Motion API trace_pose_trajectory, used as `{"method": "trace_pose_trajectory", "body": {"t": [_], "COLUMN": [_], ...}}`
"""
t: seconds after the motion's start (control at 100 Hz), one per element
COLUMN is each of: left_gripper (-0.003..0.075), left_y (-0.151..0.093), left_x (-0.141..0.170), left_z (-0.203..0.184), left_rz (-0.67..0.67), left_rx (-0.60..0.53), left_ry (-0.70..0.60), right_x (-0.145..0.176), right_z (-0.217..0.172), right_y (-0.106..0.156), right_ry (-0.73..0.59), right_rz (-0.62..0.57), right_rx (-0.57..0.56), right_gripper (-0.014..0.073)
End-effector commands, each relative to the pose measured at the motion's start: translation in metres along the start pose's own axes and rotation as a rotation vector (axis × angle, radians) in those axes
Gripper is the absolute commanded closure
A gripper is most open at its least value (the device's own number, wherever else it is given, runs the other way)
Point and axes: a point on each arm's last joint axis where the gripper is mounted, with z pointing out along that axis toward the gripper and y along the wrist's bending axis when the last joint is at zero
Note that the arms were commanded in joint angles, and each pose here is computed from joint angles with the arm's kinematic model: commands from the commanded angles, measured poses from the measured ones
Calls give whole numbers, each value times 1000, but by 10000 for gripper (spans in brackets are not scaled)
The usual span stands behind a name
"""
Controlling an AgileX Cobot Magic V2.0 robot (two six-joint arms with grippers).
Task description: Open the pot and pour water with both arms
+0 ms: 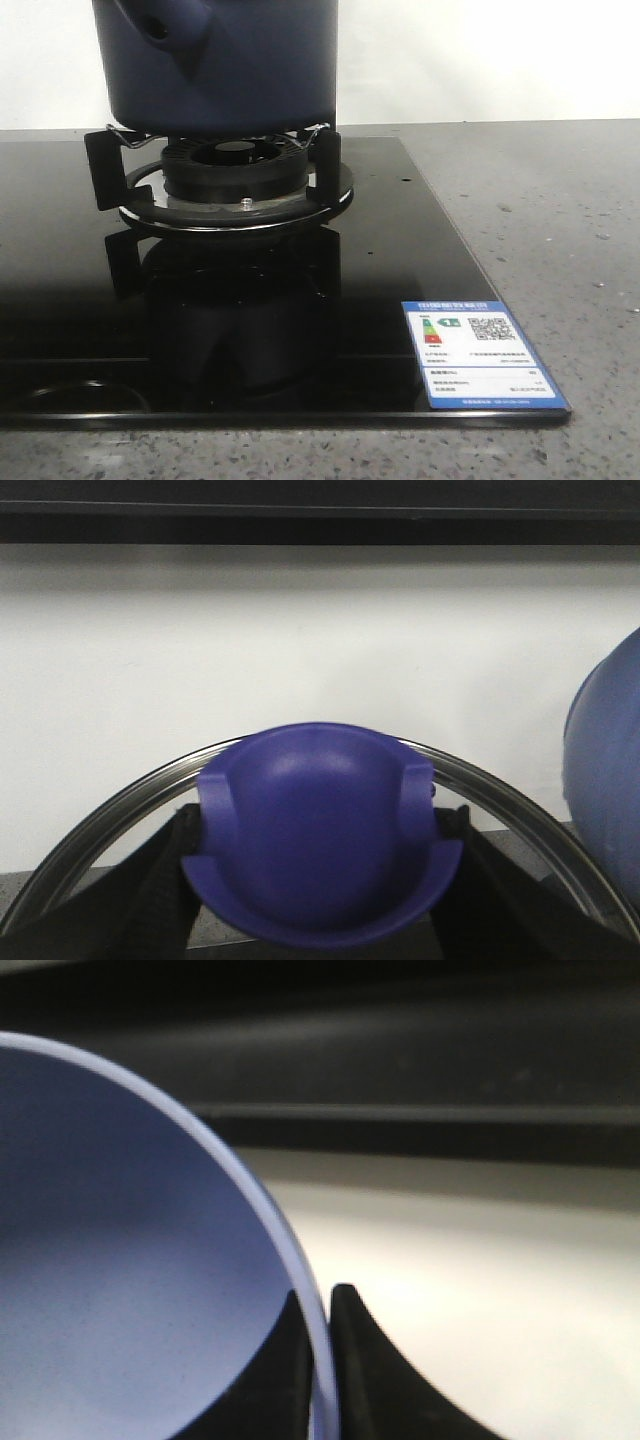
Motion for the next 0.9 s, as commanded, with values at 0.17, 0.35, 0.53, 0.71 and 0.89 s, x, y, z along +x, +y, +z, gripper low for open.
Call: {"method": "trace_pose_trajectory", "body": {"t": [0.17, 0.35, 0.53, 0.71, 0.89], "left_gripper": [331, 331, 331, 331, 331], "left_y": [3, 3, 3, 3, 3], "left_x": [-26, -26, -26, -27, -27], "left_z": [-10, -10, -10, -10, -10], "left_rz": [-15, -15, -15, -15, -15], "left_rx": [-42, -42, -43, -45, -45], "left_ry": [-165, -166, -168, -171, -171], "right_x": [-53, -58, -61, -61, -61], "right_z": [-6, -7, -8, -8, -8], "right_y": [-10, -12, -10, -10, -10], "right_ry": [-277, -330, -366, -367, -367], "right_rz": [-12, -14, -32, -33, -33], "right_rx": [62, 81, 72, 71, 71], "right_gripper": [646, 646, 646, 646, 646]}}
